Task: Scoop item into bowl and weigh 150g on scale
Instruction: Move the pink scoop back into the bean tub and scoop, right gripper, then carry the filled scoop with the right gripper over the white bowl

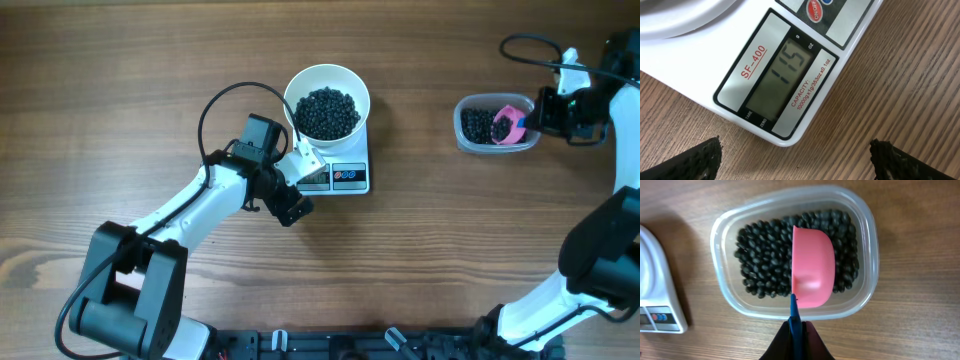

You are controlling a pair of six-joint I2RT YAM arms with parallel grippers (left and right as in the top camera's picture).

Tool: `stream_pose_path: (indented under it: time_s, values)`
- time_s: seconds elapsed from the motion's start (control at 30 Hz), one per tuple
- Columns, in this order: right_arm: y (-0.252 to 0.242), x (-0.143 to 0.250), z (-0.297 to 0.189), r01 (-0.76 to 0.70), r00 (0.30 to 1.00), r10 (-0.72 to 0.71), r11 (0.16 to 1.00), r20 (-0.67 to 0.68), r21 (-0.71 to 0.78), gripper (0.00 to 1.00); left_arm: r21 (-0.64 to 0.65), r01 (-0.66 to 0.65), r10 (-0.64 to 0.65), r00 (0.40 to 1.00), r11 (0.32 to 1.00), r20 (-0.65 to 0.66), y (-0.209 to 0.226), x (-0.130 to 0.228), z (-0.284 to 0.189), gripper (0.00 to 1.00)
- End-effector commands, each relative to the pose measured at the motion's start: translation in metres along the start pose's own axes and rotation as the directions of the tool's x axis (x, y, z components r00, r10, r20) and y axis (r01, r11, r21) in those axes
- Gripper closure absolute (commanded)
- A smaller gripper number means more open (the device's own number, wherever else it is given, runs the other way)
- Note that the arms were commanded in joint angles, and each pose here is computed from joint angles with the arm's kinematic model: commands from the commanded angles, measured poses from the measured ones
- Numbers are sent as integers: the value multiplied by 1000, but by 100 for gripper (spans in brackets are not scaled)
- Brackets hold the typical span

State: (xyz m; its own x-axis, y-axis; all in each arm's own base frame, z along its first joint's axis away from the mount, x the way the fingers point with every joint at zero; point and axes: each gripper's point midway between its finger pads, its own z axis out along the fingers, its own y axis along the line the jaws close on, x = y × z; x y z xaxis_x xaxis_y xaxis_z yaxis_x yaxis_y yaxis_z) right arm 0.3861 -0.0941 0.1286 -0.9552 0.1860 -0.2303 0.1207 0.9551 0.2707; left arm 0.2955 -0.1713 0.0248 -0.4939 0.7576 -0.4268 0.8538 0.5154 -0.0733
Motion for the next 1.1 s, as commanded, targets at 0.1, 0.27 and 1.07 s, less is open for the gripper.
stream_pose_path:
  time_s: [0.1, 0.27, 1.07]
  values:
    - [13, -14, -27, 26, 994, -16, 995, 106, -95, 96, 21, -13, 13, 1000, 1000, 4, -4, 1, 3, 0]
    - [13, -15, -29, 17, 993, -2, 992, 118, -126, 96, 21, -13, 13, 1000, 1000, 4, -4, 1, 3, 0]
    - [21, -22, -40, 55, 988, -31, 986, 150, -156, 96, 21, -13, 13, 1000, 1000, 4, -4, 1, 3, 0]
